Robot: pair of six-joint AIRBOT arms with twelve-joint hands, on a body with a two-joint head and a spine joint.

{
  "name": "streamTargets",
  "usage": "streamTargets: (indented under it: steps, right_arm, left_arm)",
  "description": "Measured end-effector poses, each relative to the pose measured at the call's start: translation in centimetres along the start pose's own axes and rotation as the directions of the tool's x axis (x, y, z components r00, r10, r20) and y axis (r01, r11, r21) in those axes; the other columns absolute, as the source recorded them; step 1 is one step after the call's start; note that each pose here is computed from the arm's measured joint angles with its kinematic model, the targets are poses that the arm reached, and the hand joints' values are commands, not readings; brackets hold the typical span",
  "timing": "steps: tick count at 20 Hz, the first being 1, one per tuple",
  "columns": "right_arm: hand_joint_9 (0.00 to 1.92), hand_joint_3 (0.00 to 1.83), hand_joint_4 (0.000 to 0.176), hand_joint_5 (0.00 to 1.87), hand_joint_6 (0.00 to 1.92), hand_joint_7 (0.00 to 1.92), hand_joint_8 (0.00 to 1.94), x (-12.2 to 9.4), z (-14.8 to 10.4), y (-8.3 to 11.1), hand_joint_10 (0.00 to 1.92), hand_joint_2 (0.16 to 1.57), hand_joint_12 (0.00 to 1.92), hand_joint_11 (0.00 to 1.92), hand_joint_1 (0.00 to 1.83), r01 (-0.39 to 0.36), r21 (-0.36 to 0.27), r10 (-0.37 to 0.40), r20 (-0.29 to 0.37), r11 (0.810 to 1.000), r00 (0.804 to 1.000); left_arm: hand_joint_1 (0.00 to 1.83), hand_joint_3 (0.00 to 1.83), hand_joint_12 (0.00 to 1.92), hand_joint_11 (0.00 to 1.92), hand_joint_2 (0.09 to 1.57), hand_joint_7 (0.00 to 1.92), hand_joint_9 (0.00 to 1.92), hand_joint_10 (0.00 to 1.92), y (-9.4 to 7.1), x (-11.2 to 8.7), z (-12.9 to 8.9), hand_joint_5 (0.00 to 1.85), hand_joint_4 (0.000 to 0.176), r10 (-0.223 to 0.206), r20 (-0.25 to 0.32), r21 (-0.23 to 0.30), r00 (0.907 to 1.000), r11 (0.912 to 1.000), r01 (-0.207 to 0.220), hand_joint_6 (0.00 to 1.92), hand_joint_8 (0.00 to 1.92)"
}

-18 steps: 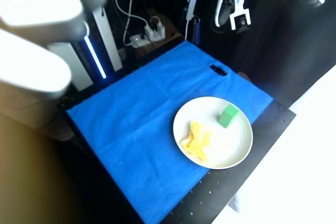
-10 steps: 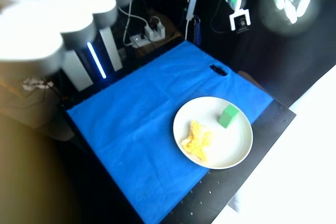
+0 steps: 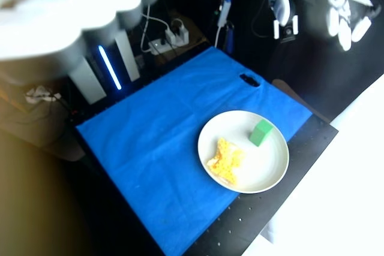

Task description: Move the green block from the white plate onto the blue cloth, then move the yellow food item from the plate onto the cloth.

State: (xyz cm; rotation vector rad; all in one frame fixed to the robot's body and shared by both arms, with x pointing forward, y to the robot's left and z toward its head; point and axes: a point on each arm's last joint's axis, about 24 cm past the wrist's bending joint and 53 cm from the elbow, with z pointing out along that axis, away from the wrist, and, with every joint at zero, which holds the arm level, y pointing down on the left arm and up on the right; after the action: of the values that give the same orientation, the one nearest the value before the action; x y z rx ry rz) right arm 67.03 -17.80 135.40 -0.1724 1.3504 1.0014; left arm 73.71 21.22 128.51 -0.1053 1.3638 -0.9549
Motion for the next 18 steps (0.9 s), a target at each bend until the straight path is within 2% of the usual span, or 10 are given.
streamTargets:
  steps: [1, 2, 3, 5, 7, 10, 12, 14, 15, 18]
  right_arm:
    - [0.00, 0.00, 0.116, 0.05, 0.00, 0.00, 0.00, 0.2, 0.1, -0.1, 0.00, 1.11, 0.00, 0.00, 0.06, -0.002, 0.002, 0.002, -0.005, 1.000, 1.000]
    - [0.00, 0.00, 0.121, 0.06, 0.00, 0.00, 0.00, 0.3, 0.1, 0.0, 0.00, 1.11, 0.00, 0.00, 0.08, -0.002, 0.000, 0.002, -0.006, 1.000, 1.000]
    - [0.00, 0.01, 0.122, 0.06, 0.00, 0.00, 0.00, 0.3, 0.2, 0.0, 0.00, 1.12, 0.00, 0.00, 0.06, -0.007, -0.002, 0.007, -0.005, 1.000, 1.000]
    - [0.00, 0.00, 0.169, 0.07, 0.01, 0.02, 0.01, 0.4, 0.3, -0.3, 0.00, 1.09, 0.00, 0.00, 0.06, -0.017, 0.004, 0.017, -0.004, 1.000, 1.000]
    - [0.00, 0.00, 0.157, 0.07, 0.00, 0.02, 0.00, 0.7, 0.4, -0.4, 0.00, 1.10, 0.00, 0.00, 0.05, -0.019, 0.007, 0.019, -0.010, 1.000, 1.000]
    - [0.00, 0.00, 0.176, 0.09, 0.01, 0.03, 0.00, 1.0, 0.5, -0.4, 0.00, 1.09, 0.00, 0.00, 0.07, -0.020, 0.006, 0.020, -0.017, 1.000, 1.000]
    - [0.00, 0.00, 0.165, 0.07, 0.01, 0.01, 0.00, 1.0, 0.5, -0.4, 0.00, 1.09, 0.00, 0.00, 0.02, -0.022, 0.006, 0.022, -0.016, 1.000, 1.000]
    - [0.00, 0.01, 0.148, 0.07, 0.01, 0.03, 0.01, 1.0, 0.5, -0.4, 0.00, 1.11, 0.00, 0.00, 0.02, -0.021, 0.005, 0.021, -0.016, 1.000, 1.000]
    - [0.00, 0.00, 0.170, 0.09, 0.01, 0.03, 0.01, 1.0, 0.5, -0.4, 0.00, 1.08, 0.00, 0.00, 0.09, -0.022, 0.007, 0.022, -0.017, 1.000, 1.000]
    - [0.01, 0.00, 0.176, 0.05, 0.00, 0.04, 0.01, 1.2, 0.7, -0.2, 0.00, 1.09, 0.00, 0.00, 0.04, -0.026, 0.002, 0.026, -0.018, 1.000, 0.999]
  left_arm:
    - [0.44, 0.00, 1.29, 0.01, 1.30, 0.62, 0.64, 0.02, 0.0, 0.3, 0.7, 0.60, 0.125, 0.009, -0.032, -0.005, 0.9994, 0.9999, -0.009, 0.03, 0.00]
    - [0.65, 0.00, 0.76, 0.00, 0.88, 0.26, 0.23, 0.00, 0.2, 0.6, 1.1, 0.17, 0.137, 0.004, -0.056, -0.014, 0.9984, 0.9999, -0.005, 0.01, 0.00]
    - [0.75, 0.00, 0.61, 0.03, 0.73, 0.23, 0.17, 0.00, 0.7, 1.0, 1.3, 0.12, 0.129, 0.004, -0.080, -0.030, 0.9968, 0.9995, -0.007, 0.00, 0.00]
    - [0.76, 0.01, 0.50, 0.06, 0.70, 0.21, 0.13, 0.00, 1.3, 1.9, 1.7, 0.05, 0.116, 0.044, -0.130, -0.061, 0.9905, 0.9968, -0.052, 0.00, 0.00]
    - [0.70, 0.02, 0.48, 0.03, 0.73, 0.16, 0.10, 0.00, 2.0, 2.1, 2.4, 0.03, 0.169, 0.072, -0.158, -0.093, 0.9848, 0.9918, -0.087, 0.00, 0.00]
    - [0.69, 0.00, 0.36, 0.09, 0.72, 0.16, 0.16, 0.00, 3.2, 3.4, 2.7, 0.00, 0.170, 0.083, -0.202, -0.133, 0.9760, 0.9848, -0.111, 0.00, 0.00]
    - [0.73, 0.00, 0.28, 0.13, 0.69, 0.23, 0.20, 0.01, 3.8, 4.9, 3.0, 0.03, 0.116, 0.100, -0.248, -0.154, 0.9636, 0.9779, -0.141, 0.00, 0.02]
    - [0.76, 0.01, 0.27, 0.12, 0.72, 0.26, 0.21, 0.01, 4.0, 5.3, 3.2, 0.03, 0.085, 0.101, -0.258, -0.161, 0.9607, 0.9761, -0.146, 0.00, 0.03]
    - [0.81, 0.00, 0.26, 0.14, 0.73, 0.28, 0.25, 0.01, 3.9, 5.8, 3.5, 0.07, 0.075, 0.106, -0.269, -0.161, 0.9572, 0.9750, -0.153, 0.00, 0.01]
    - [0.81, 0.00, 0.22, 0.19, 0.73, 0.26, 0.30, 0.00, 4.4, 6.7, 3.8, 0.07, 0.045, 0.104, -0.288, -0.177, 0.9521, 0.9711, -0.160, 0.00, 0.00]
